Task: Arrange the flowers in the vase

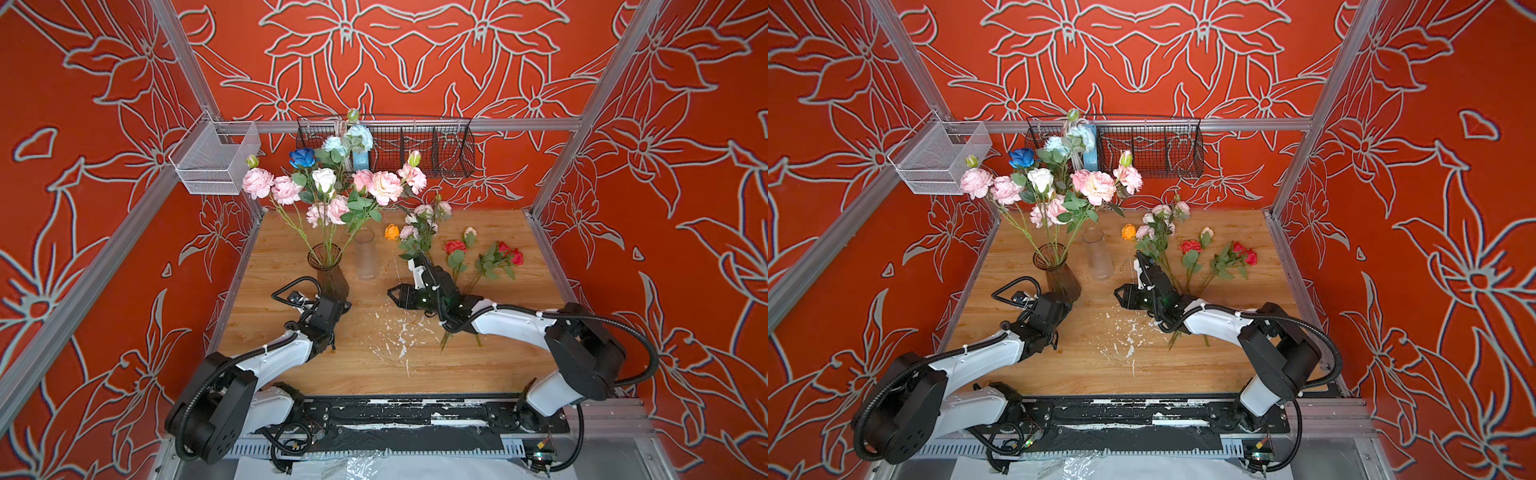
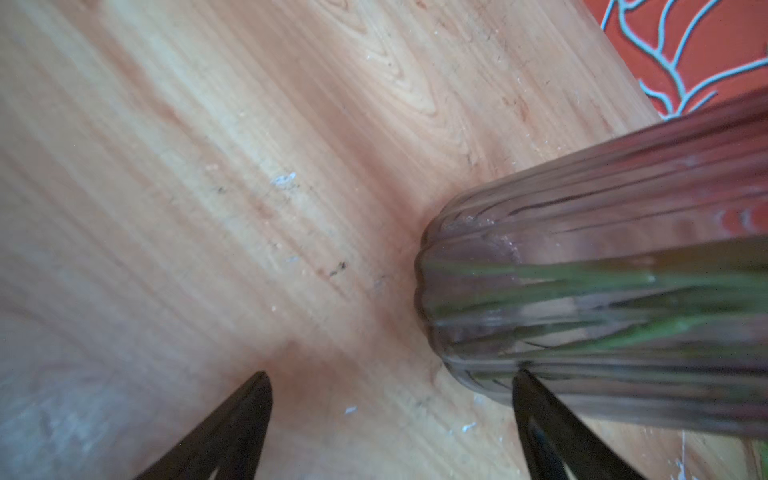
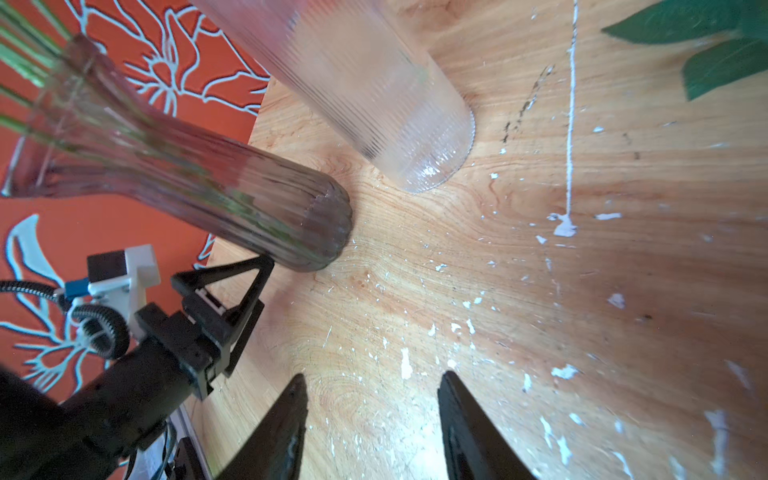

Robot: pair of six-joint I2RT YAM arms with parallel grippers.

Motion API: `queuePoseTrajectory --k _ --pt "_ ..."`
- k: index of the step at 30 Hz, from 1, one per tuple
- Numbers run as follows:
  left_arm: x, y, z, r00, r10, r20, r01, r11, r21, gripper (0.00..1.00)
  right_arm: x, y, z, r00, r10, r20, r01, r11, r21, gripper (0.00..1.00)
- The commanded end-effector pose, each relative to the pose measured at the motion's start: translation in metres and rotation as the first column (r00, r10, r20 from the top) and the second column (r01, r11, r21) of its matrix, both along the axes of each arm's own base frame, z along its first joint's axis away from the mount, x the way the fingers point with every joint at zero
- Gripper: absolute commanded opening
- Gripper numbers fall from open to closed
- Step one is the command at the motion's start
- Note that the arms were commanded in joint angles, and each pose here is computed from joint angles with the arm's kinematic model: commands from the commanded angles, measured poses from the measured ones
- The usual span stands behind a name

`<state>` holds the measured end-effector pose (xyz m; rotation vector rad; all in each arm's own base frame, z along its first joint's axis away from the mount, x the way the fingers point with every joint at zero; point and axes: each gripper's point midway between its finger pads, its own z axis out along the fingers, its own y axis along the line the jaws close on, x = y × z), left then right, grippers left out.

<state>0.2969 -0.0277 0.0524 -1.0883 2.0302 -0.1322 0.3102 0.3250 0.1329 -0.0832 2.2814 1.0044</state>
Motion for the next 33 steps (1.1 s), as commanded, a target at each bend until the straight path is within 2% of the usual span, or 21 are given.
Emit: queuePoseTrajectory --k 1,8,10,17,26,33 --pt "0.017 0.001 0.007 1.000 -0.016 0.019 0.016 1.000 0.010 0.90 0.000 -0.018 0.004 0.999 -0.035 0.031 0.037 0.997 -0.065 0.53" --pt "0.034 0.005 -0.001 1.000 -0.023 -0.018 0.023 1.000 0.018 0.90 0.011 -0.023 0.039 0.998 -0.037 0.051 0.043 0.991 -0.128 0.53" --pt "0.037 0.007 -0.003 1.000 -0.021 -0.023 0.022 1.000 0.014 0.90 0.021 -0.026 0.052 0.995 -0.071 0.071 0.081 0.987 -0.140 0.54" --pt "0.055 0.014 0.004 0.999 -0.024 -0.036 0.025 0.999 0.033 0.90 0.062 -0.017 0.089 0.992 -0.089 0.089 0.100 0.987 -0.126 0.57" --pt "0.077 0.016 0.004 0.999 -0.032 -0.042 0.033 0.999 0.009 0.90 0.104 0.003 0.103 0.993 -0.081 0.086 0.090 0.990 -0.107 0.61" --pt "0.091 0.019 0.002 0.999 -0.031 -0.042 0.031 1.000 0.000 0.90 0.121 0.019 0.106 0.995 -0.064 0.082 0.071 0.994 -0.086 0.63"
